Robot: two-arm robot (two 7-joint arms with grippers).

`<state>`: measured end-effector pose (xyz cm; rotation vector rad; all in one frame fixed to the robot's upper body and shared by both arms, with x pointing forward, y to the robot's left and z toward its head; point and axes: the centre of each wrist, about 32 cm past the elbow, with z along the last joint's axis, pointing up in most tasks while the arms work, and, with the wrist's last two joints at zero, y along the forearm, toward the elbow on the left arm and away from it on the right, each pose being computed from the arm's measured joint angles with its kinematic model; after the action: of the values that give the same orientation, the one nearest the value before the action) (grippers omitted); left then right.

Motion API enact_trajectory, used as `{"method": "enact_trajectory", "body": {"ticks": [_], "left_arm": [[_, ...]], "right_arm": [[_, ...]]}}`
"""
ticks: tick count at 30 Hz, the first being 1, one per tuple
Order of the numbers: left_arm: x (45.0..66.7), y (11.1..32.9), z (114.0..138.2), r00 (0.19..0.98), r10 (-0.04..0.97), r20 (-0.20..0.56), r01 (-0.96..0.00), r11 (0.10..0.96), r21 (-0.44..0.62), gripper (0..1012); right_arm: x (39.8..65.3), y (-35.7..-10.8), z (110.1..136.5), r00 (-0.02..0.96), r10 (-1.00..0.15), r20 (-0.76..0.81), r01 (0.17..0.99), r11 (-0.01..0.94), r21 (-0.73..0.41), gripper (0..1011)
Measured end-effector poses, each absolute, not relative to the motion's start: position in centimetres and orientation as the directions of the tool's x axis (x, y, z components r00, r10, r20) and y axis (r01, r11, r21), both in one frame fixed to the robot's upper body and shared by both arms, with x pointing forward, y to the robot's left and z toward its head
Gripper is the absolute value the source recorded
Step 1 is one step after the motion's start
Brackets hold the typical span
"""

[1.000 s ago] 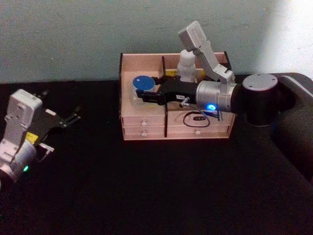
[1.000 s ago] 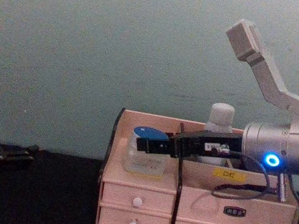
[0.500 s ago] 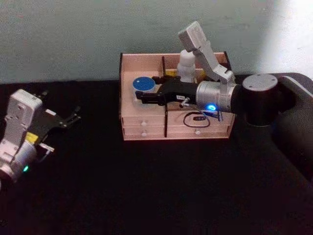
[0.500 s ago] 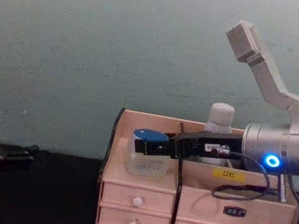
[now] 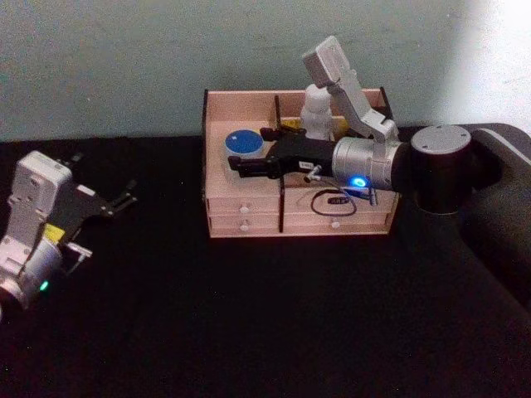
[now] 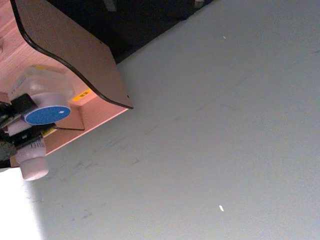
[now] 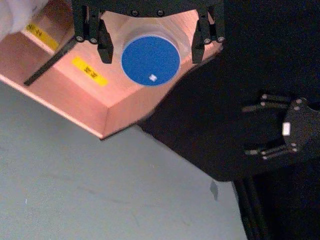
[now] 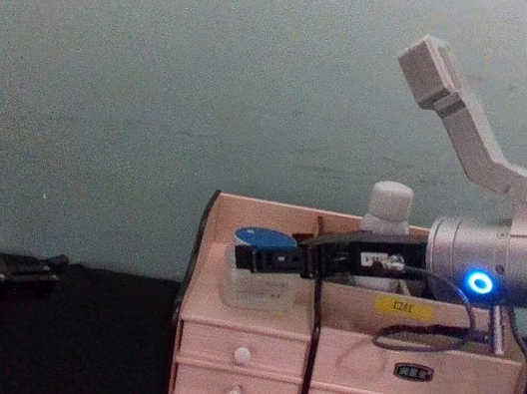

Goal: Pick up the facial cleanser and watermelon frost from the table and place them into the tiered storage box.

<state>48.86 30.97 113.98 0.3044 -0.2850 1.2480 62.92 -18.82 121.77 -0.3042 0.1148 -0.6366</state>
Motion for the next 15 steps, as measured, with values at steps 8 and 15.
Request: {"method": "enact_trajectory", "body": {"ticks": [8, 15], "left_arm": [[48.9, 31.0, 114.0, 0.292, 0.88, 0.374, -0.955, 0.287, 0.07, 1001], [48.9, 31.0, 114.0, 0.292, 0.88, 0.374, -0.955, 0.287, 0.07, 1001]], "right_arm": [[61.2, -19.6, 122.9, 0.799, -0.601, 0.03, 0.586, 0.767, -0.261, 1000], [58.9, -21.9, 123.7, 0.808, -0.588, 0.026, 0.578, 0.783, -0.23, 1000]]}}
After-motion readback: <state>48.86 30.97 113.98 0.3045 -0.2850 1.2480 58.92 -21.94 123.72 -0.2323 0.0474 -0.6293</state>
